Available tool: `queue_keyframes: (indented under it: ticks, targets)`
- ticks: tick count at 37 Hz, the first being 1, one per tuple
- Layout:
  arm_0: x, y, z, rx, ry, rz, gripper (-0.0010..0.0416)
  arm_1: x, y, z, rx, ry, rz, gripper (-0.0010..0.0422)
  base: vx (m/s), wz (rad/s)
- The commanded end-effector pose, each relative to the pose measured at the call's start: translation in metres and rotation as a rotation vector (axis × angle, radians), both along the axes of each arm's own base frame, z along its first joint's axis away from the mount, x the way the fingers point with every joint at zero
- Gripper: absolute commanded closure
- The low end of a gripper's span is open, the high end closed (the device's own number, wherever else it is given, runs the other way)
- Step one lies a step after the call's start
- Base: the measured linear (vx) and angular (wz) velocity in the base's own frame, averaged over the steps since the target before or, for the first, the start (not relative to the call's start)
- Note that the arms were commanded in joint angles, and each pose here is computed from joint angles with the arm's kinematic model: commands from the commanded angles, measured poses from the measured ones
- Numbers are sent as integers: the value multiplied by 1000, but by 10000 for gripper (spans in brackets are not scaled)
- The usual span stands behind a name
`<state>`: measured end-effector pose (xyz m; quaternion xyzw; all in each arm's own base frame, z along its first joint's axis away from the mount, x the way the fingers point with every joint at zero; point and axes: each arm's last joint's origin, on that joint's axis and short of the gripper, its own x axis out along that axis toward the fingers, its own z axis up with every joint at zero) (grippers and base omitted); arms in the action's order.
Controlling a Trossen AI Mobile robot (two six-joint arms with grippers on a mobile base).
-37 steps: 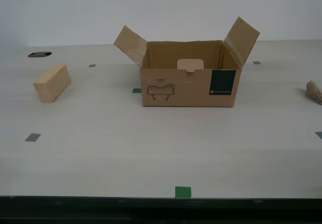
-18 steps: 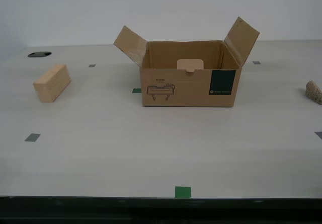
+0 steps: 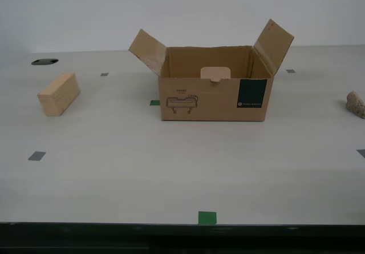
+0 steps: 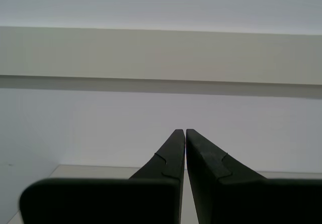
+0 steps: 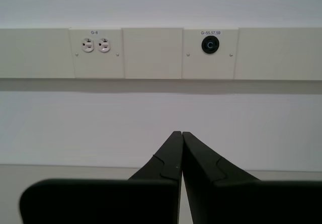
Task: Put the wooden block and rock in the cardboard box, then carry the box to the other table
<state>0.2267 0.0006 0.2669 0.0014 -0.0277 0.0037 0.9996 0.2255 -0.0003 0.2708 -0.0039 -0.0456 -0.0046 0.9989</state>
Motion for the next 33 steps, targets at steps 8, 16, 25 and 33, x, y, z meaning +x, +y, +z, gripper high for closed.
queue_keyframes:
  ticks: [8,16,25,33]
  targets:
    - [0,0,0,0,-3,1,405,0,0,1,-3,-6,-1,412,0,0]
    - [0,0,0,0,-4,1,405,0,0,1,-3,-6,-1,412,0,0]
    - [0,0,0,0,-3,1,405,0,0,1,-10,-6,-2,412,0,0]
    - [0,0,0,-3,-3,1,406,0,0,1,-10,-6,-2,412,0,0]
